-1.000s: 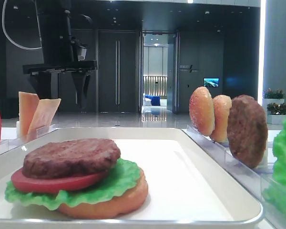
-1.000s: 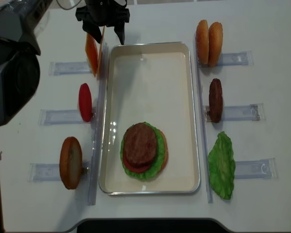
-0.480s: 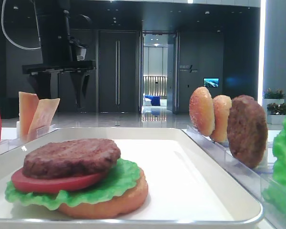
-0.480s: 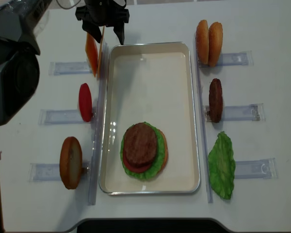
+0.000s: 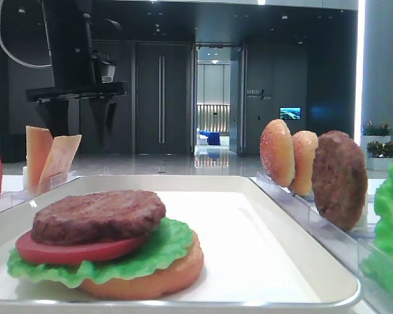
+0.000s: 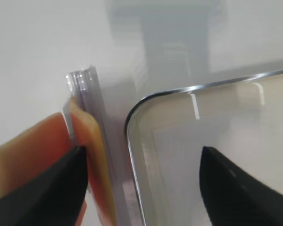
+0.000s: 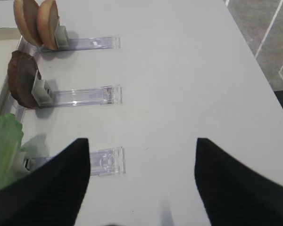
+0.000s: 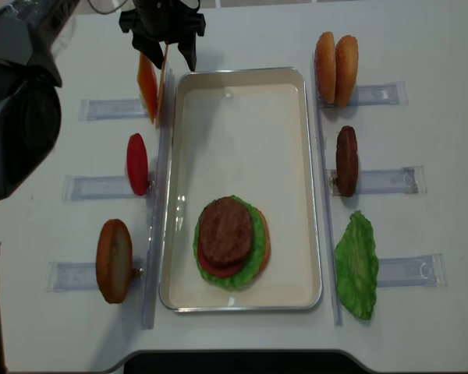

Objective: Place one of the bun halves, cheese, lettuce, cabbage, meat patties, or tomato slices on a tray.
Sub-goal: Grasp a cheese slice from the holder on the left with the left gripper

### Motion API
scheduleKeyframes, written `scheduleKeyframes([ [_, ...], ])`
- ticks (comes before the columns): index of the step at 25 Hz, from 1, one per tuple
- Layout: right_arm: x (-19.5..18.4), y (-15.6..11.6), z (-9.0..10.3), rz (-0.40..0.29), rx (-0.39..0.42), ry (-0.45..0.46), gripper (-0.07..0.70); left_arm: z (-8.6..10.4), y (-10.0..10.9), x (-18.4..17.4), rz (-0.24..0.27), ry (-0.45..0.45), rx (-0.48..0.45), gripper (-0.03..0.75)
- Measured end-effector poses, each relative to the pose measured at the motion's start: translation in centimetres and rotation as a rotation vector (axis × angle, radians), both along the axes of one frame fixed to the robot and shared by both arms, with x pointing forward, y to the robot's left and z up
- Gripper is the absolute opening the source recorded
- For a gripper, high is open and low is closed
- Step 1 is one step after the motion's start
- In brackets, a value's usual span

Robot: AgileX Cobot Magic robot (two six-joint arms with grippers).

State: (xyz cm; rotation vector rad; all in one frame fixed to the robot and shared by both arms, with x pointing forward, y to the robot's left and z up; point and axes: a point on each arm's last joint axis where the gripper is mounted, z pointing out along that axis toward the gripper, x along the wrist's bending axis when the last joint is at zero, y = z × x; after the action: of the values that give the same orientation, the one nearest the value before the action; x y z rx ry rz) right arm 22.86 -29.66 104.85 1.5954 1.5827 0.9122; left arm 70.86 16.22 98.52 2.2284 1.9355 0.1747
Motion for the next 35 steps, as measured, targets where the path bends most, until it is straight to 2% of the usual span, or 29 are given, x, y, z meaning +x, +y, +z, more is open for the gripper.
scheduleKeyframes([
  [5, 0.0, 0.0, 0.0, 0.000, 0.000, 0.000, 0.455, -0.5, 1.1, -0.7, 0.015, 0.041, 0.012, 0.555],
  [9, 0.0, 0.0, 0.0, 0.000, 0.000, 0.000, 0.455, -0.3, 1.4, -0.8, -0.002, 0.038, 0.023, 0.547],
  [13, 0.0, 0.0, 0.0, 0.000, 0.000, 0.000, 0.455, -0.2, 1.4, -0.8, -0.008, 0.034, 0.024, 0.506],
  [16, 0.0, 0.0, 0.0, 0.000, 0.000, 0.000, 0.455, -0.2, 1.4, -0.8, -0.009, 0.034, 0.024, 0.448],
  [30, 0.0, 0.0, 0.0, 0.000, 0.000, 0.000, 0.455, -0.2, 1.5, -0.8, -0.026, 0.030, 0.038, 0.057],
  [35, 0.0, 0.0, 0.0, 0.000, 0.000, 0.000, 0.455, 0.0, 1.7, -0.8, -0.038, 0.023, 0.055, 0.023],
])
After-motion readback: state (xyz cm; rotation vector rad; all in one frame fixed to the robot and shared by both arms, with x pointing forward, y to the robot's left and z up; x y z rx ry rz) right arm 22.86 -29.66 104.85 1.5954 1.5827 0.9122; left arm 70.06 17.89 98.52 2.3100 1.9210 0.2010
